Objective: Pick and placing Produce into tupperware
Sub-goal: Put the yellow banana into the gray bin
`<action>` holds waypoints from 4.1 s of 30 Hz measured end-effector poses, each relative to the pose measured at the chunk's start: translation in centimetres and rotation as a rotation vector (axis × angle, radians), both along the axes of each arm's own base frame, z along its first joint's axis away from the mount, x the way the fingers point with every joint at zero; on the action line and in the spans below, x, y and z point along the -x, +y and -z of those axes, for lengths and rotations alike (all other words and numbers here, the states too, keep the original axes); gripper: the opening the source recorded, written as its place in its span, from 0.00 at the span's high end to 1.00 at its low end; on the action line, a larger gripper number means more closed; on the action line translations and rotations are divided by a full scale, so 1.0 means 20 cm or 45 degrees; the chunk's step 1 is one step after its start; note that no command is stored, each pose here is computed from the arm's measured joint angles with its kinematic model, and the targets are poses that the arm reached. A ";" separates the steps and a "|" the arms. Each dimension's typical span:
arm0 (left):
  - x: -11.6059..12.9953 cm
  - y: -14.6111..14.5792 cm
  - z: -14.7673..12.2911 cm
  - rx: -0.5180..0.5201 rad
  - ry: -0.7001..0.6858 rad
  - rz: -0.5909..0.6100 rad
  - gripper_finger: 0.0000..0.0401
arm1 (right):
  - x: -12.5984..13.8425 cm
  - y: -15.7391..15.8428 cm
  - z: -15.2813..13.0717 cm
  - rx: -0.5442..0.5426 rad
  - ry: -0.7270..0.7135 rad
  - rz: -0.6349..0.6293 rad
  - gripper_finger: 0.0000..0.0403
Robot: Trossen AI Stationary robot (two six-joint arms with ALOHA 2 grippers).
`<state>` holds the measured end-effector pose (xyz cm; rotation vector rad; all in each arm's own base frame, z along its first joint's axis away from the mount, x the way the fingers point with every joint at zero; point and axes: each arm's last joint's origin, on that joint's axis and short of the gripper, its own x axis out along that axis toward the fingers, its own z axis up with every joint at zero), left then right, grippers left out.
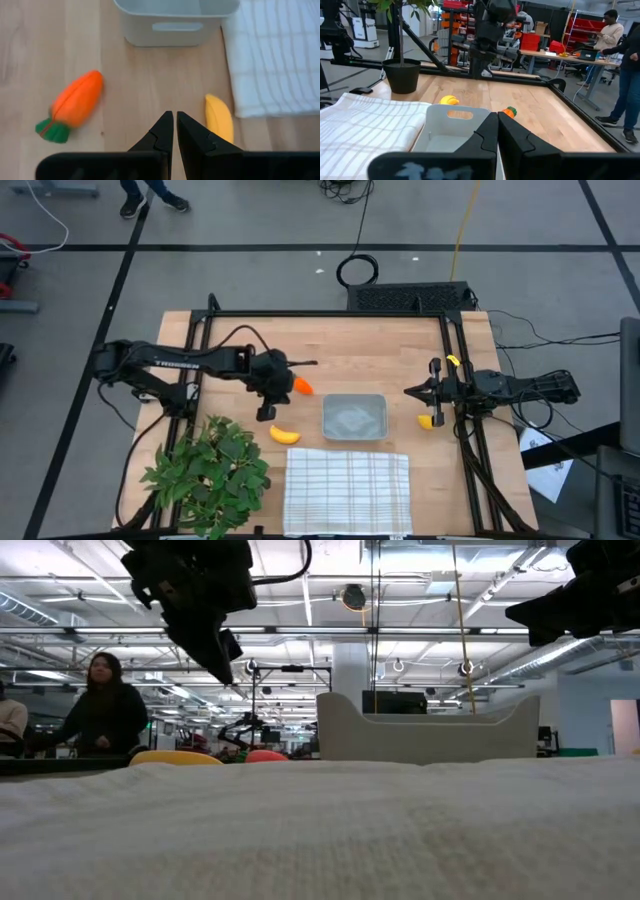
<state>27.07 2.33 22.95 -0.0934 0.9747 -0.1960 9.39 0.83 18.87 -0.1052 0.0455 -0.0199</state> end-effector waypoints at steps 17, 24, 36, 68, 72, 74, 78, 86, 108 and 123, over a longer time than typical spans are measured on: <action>-0.01 -0.21 0.01 -0.090 0.001 0.175 0.94 | 0.00 0.00 0.00 -0.003 0.013 0.001 1.00; -0.03 -0.27 0.04 -0.106 0.013 0.195 0.94 | 0.00 0.00 0.00 -0.002 0.012 0.001 1.00; -0.08 -0.34 0.20 -0.057 0.194 0.180 0.94 | -0.01 0.00 0.01 0.002 0.017 0.001 1.00; -0.06 -0.41 0.19 0.056 0.227 0.138 0.41 | -0.01 0.00 0.01 -0.004 0.019 0.001 1.00; -0.06 -0.42 0.19 -0.013 0.213 0.141 0.27 | -0.01 0.00 0.01 -0.013 0.019 0.001 1.00; -0.06 -0.43 0.19 -0.076 0.198 0.143 0.22 | -0.01 0.00 0.01 -0.013 0.019 0.001 1.00; -0.06 -0.45 0.19 -0.164 0.172 0.173 0.16 | -0.01 0.00 0.01 -0.030 0.020 0.002 1.00; -0.06 -0.45 0.21 -0.159 0.187 0.163 0.18 | -0.01 0.00 0.01 -0.037 0.020 0.003 1.00; -0.12 -0.48 0.46 -0.188 0.408 0.207 0.20 | -0.01 0.00 0.01 -0.031 0.023 0.002 1.00; -0.12 -0.47 0.46 -0.196 0.392 0.199 0.34 | -0.01 0.00 0.01 -0.031 0.022 0.002 1.00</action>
